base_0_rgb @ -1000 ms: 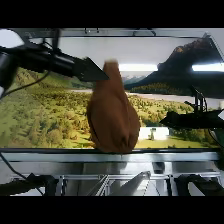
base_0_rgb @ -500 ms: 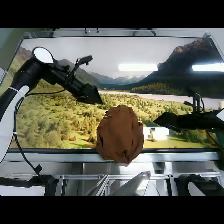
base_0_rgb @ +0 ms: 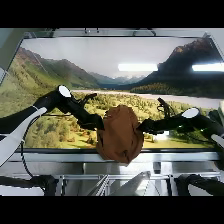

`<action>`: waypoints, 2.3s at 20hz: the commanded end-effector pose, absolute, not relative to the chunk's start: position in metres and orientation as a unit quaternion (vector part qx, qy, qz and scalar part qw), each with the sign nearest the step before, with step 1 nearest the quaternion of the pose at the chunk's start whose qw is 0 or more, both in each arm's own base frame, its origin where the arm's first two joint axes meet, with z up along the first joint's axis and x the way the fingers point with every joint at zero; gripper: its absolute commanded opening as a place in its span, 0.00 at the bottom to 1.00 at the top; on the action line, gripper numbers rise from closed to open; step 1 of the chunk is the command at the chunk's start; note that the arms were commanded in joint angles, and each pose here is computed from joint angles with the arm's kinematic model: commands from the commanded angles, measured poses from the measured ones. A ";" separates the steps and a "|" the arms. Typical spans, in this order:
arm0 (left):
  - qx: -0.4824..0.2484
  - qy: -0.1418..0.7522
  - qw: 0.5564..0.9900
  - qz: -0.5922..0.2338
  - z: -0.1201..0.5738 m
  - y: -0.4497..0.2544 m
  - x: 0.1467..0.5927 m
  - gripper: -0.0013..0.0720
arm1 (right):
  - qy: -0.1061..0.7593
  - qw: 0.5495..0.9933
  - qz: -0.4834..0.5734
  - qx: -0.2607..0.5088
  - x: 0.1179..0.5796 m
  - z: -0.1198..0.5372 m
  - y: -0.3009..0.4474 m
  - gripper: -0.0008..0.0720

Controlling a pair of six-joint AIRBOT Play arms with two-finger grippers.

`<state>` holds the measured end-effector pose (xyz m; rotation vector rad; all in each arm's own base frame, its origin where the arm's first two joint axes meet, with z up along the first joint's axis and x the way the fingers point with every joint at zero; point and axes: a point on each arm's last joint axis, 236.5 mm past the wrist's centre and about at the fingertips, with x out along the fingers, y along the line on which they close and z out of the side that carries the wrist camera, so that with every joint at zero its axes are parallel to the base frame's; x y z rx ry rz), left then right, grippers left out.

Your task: Fold the shirts.

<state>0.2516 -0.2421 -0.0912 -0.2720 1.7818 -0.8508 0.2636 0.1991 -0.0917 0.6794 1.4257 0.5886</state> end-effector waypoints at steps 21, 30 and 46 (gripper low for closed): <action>-0.138 0.251 0.909 -0.303 0.306 -0.109 0.335 0.05 | 0.067 0.847 0.382 0.363 0.320 0.345 0.093 0.04; -0.169 0.362 0.868 -0.296 0.195 -0.111 0.309 0.06 | 0.205 0.848 0.372 0.316 0.314 0.274 0.105 0.05; -0.134 0.664 0.670 -0.304 -0.006 -0.122 0.280 0.99 | 0.521 0.787 0.129 0.304 0.290 0.011 0.023 0.84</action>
